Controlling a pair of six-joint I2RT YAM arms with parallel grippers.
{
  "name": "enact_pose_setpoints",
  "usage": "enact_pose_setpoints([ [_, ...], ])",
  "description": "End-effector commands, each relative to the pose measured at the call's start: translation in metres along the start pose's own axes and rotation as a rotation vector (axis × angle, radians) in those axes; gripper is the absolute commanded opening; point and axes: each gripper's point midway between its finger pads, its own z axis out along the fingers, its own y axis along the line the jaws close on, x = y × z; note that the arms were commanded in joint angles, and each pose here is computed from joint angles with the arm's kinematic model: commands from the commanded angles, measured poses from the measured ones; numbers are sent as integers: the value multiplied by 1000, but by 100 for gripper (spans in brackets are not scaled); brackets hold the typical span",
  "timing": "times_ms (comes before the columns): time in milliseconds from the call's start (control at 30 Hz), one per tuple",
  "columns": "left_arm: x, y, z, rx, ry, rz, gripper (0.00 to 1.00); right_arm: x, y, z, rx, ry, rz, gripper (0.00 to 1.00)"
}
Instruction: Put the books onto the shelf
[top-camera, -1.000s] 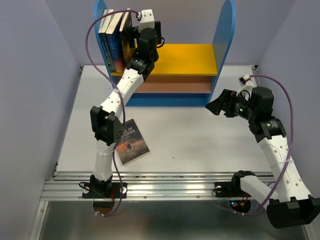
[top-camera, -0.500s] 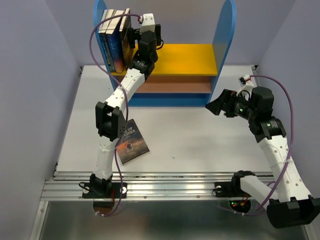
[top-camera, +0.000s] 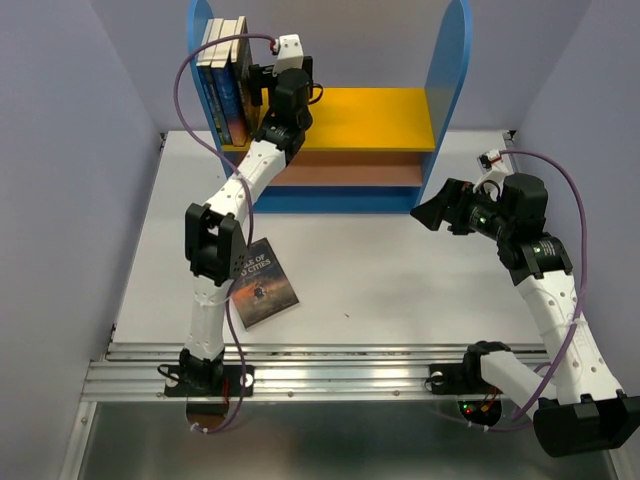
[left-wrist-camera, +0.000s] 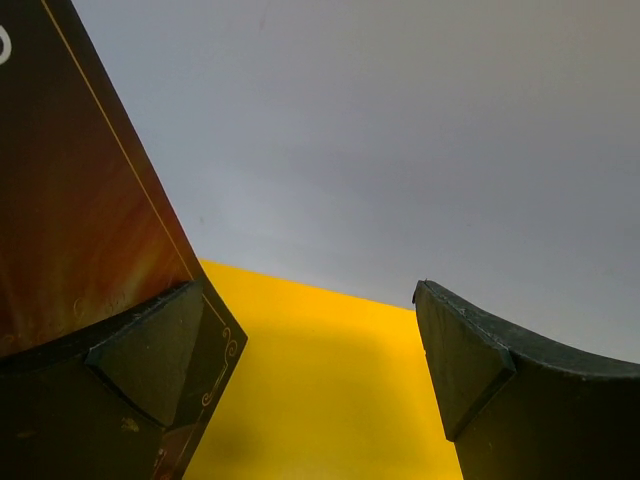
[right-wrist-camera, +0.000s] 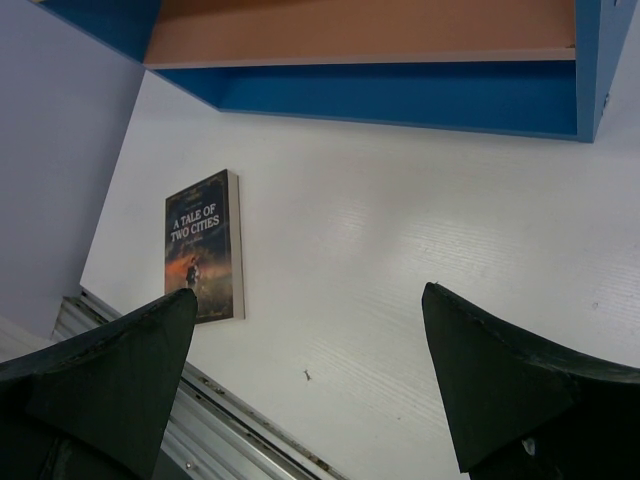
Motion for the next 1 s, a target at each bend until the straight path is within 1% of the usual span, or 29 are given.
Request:
enact_pose_setpoints([
  [0, -58, 39, -16, -54, -74, -91, 99, -11, 6, -3, -20, -47, -35, 100],
  [33, -66, 42, -21, -43, -84, -109, 99, -10, 6, -2, -20, -44, -32, 100],
  [100, -68, 42, -26, -22, -88, -115, 99, -10, 5, -2, -20, -43, -32, 100],
  [133, -62, 44, -27, -19, -83, -117, 99, -10, 6, -2, -20, -44, -32, 100],
  [167, -70, 48, -32, -12, -94, -129, 99, -10, 6, -3, -22, -43, -31, 100],
  [367, -72, 59, -39, 0, -86, -139, 99, -9, 6, -2, -23, -43, -31, 100],
  [433, -67, 57, -42, 20, -74, -135, 99, -10, 6, -2, -25, -43, -30, 100],
  [633, -76, 47, -54, 126, -80, -162, 99, -9, 7, -2, -28, -42, -27, 100],
  [900, -106, 39, -72, 246, -121, -199, 99, -10, 6, -1, -27, -39, -26, 100],
  [967, -114, 37, -77, 274, -127, -232, 99, -10, 6, -1, -27, -40, -28, 100],
])
